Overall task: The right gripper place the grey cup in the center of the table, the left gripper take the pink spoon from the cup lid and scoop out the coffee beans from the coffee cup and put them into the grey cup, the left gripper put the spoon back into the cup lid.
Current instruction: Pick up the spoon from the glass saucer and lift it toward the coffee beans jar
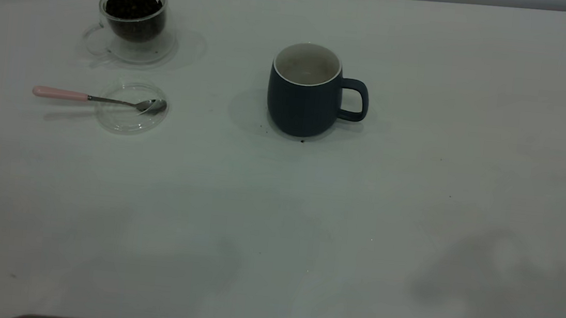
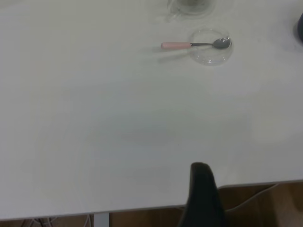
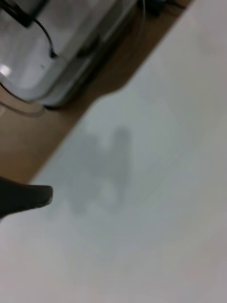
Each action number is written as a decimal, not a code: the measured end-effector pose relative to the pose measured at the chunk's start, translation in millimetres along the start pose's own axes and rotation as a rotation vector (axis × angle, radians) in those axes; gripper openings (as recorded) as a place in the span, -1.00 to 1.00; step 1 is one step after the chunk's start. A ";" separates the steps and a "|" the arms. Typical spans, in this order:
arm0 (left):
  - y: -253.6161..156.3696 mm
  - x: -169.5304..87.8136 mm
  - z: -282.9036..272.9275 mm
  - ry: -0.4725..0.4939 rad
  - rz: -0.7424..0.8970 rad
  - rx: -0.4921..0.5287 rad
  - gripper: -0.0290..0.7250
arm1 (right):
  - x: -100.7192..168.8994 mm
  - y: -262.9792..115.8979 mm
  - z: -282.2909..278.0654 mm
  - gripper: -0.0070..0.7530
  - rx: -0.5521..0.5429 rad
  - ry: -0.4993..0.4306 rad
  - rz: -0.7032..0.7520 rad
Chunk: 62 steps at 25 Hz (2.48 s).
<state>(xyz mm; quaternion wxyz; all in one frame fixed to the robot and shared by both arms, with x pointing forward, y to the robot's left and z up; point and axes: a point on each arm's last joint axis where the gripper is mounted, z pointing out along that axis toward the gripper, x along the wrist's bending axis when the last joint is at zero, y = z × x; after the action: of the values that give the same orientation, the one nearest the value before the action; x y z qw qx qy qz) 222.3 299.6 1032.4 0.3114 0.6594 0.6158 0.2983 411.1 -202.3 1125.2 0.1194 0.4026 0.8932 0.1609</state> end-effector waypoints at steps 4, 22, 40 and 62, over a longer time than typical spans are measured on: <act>0.0 0.0 0.0 0.000 0.000 0.000 0.64 | 14.1 -43.0 10.4 0.57 0.038 0.059 0.059; 0.0 0.0 0.0 0.000 0.000 0.000 0.64 | 37.8 -190.4 12.0 0.57 -0.392 -0.209 0.404; 0.0 0.0 0.0 0.000 0.000 0.000 0.64 | 49.1 -207.2 2.2 0.57 -0.525 -0.357 0.509; 5.4 -4.3 2.2 -0.050 -0.135 0.014 0.64 | 49.1 -207.2 2.2 0.57 -0.525 -0.358 0.511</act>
<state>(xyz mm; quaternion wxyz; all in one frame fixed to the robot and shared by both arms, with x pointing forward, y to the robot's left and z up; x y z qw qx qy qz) 227.1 294.9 1035.2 0.3414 0.6258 0.6530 0.2560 239.1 -294.0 1039.6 0.3281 0.5890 0.6581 0.3353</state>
